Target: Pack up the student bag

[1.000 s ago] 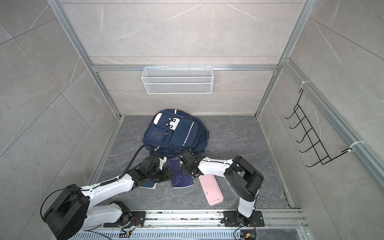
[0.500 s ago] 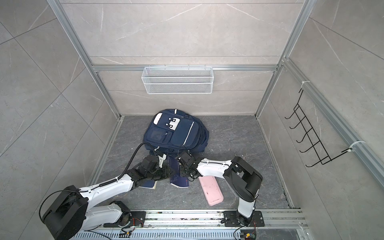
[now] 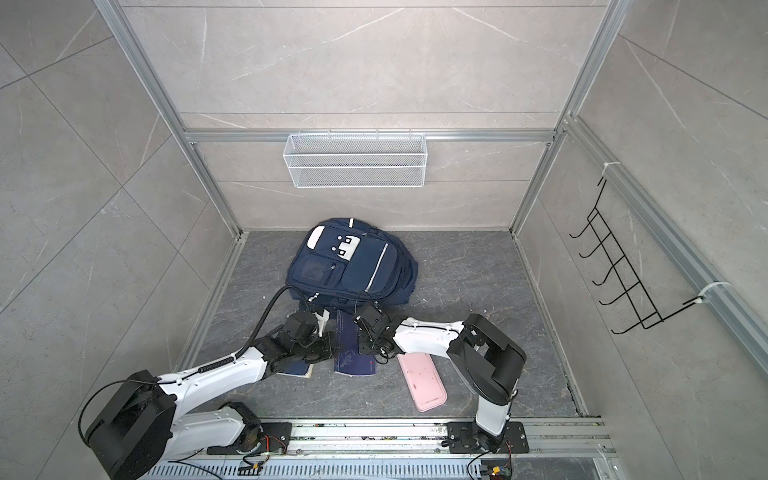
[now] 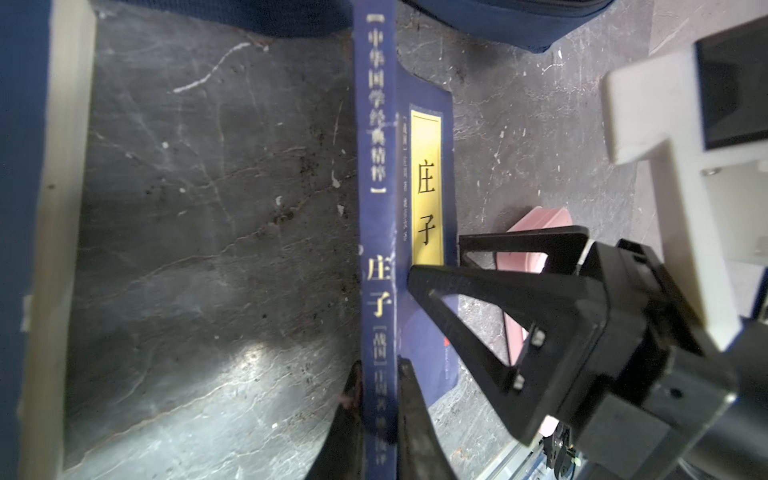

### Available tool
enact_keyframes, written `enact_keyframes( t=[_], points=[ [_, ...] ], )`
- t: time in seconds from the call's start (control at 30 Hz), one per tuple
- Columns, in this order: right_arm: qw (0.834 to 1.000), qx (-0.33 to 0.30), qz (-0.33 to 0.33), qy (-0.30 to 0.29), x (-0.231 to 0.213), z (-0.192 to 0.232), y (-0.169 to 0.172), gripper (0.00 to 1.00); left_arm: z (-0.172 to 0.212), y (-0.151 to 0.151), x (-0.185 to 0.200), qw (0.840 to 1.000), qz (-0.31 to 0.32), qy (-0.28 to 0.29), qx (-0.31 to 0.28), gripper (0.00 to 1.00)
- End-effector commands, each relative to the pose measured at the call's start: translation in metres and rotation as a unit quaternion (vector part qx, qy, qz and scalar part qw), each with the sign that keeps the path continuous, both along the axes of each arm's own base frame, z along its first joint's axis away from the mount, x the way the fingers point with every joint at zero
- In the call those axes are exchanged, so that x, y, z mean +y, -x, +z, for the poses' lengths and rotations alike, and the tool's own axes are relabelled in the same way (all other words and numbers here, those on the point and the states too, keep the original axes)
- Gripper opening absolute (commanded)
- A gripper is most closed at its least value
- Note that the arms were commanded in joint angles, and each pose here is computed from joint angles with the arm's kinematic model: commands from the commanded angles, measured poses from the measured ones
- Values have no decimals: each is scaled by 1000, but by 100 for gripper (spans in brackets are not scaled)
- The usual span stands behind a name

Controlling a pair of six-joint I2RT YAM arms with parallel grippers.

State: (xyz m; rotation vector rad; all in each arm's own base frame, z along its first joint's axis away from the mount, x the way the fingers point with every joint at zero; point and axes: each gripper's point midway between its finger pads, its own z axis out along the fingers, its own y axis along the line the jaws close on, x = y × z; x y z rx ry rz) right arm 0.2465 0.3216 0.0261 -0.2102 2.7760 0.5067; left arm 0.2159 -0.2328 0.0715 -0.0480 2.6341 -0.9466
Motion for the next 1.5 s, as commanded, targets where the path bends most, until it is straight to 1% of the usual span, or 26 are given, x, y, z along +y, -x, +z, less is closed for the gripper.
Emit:
enact_keyframes(
  t=[0.0,0.13,0.27,0.37,0.5,0.6,0.63,0.73,0.8,0.9,1.0,1.1,1.17,1.23,1.3,1.4,1.47],
  points=[
    [1000,15,7,24,-15,11,13,60,43,-12,-24,997,-39,47,-49,0],
    [1000,-21,-14,-2,-36,53,-7,66,68,-12,-30,993,-68,61,-76,0],
    [996,-44,-42,-63,-62,92,-27,69,91,-13,-31,988,-83,78,-101,0],
    [991,-60,-50,-108,-72,117,-35,70,107,-15,-33,984,-90,105,-111,0],
    [984,-74,-48,-157,-75,136,-40,69,129,-21,-33,977,-90,148,-123,0],
    [976,-73,-51,-199,-77,141,-42,69,144,-24,-33,969,-93,188,-129,0],
    [972,-68,-52,-217,-76,141,-42,69,149,-24,-33,965,-94,206,-129,0],
    [956,-52,-23,-289,-60,146,-38,68,161,-25,-33,955,-97,248,-130,0],
    [949,-46,-17,-311,-55,145,-36,69,165,-26,-33,950,-98,266,-129,0],
    [945,-40,-23,-325,-56,139,-37,70,169,-25,-32,945,-102,283,-128,0],
    [933,-27,-23,-357,-54,137,-37,71,172,-24,-33,940,-108,297,-128,0],
    [915,-8,-6,-402,-42,138,-36,71,173,-23,-36,936,-116,310,-124,0],
    [900,-2,1,-435,-36,140,-36,71,174,-22,-37,933,-119,318,-123,0],
    [885,3,5,-465,-32,145,-36,71,174,-23,-38,931,-117,324,-121,0],
    [874,5,10,-485,-29,148,-36,70,173,-24,-38,931,-116,325,-120,0],
    [863,3,19,-504,-26,155,-36,69,170,-25,-37,932,-113,323,-117,0],
    [859,2,21,-511,-26,158,-36,68,168,-26,-35,934,-110,321,-116,0]
  ],
)
